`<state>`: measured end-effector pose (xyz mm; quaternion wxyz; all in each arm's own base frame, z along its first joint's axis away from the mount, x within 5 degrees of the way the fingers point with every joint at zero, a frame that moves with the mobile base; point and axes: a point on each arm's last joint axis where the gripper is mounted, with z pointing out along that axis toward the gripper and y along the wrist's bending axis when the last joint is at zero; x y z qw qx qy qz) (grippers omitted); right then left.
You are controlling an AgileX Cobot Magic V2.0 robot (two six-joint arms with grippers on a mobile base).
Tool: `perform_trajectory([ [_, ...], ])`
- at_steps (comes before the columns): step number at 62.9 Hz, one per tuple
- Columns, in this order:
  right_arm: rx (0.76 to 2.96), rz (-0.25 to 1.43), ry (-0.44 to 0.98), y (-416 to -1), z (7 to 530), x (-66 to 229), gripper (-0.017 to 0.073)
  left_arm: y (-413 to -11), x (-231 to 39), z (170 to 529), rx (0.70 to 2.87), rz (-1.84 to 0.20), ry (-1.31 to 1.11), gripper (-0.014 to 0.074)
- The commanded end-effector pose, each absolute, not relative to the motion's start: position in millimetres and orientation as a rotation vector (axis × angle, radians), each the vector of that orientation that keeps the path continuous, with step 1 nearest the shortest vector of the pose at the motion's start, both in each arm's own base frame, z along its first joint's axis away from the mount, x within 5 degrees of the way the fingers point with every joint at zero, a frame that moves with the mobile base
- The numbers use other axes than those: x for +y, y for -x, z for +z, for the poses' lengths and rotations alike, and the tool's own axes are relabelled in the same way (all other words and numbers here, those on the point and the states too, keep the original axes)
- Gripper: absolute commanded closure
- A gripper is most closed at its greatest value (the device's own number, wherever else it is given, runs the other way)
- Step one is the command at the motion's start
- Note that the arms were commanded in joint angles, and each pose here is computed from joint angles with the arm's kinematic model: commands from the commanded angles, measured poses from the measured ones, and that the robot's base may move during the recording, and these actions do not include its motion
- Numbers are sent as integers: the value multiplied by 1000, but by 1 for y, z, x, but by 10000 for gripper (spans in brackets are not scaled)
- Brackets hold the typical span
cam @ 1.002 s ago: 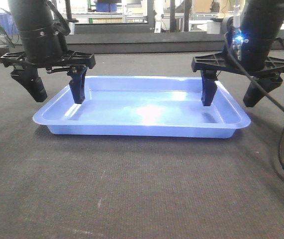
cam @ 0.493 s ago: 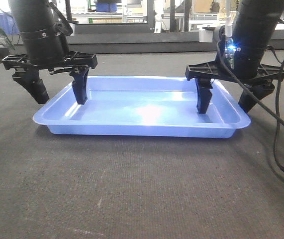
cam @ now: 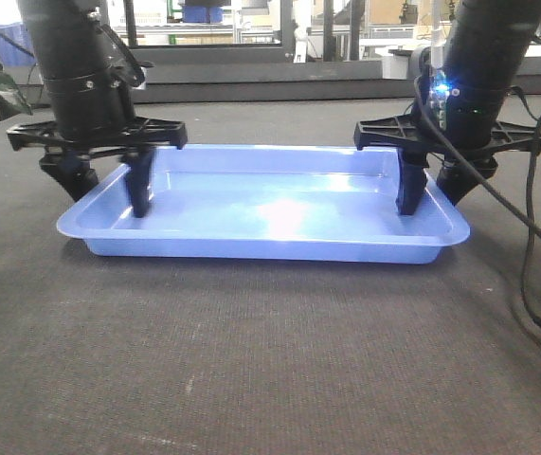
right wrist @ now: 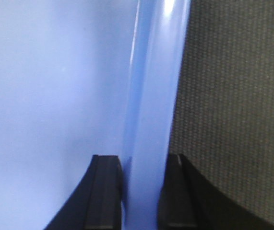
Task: Grab blue tray and place on right shelf
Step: 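Lift the tray off the table with both grippers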
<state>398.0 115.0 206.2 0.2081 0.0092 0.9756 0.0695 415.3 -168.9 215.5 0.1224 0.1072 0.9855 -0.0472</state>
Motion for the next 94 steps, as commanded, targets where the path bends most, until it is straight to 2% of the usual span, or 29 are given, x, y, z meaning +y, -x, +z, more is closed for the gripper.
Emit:
perform_trajectory([
  [1, 2594, 211, 4, -394, 249, 113, 503, -415, -171, 257, 2769, -200, -293, 647],
  [4, 2579, 216, 4, -392, 257, 112, 503, -415, -171, 263, 2771, -200, -294, 616],
  [8, 2553, 223, 4, -386, 272, 111, 503, -414, -170, 276, 2776, -199, -298, 643],
  [15, 2524, 232, 4, -372, 298, 107, 503, -407, -167, 302, 2775, -187, -306, 641],
  [23, 2498, 240, 5, -350, 326, 101, 503, -389, -160, 333, 2747, -195, -306, 641],
  [33, 2486, 235, 9, -321, 336, 92, 503, -364, -146, 356, 2712, -156, -308, 641],
  [47, 2496, 245, 46, -280, 338, 89, 503, -321, -133, 353, 2742, -148, -325, 641],
  [67, 2566, 192, 260, -245, 339, 114, 503, -247, -133, 337, 2768, -185, -364, 641],
  [81, 2494, 249, 350, -215, 362, 121, 503, -210, -134, 357, 2752, -227, -385, 641],
  [94, 2408, 304, 368, -188, 385, 113, 503, -188, -131, 372, 2732, -257, -398, 641],
])
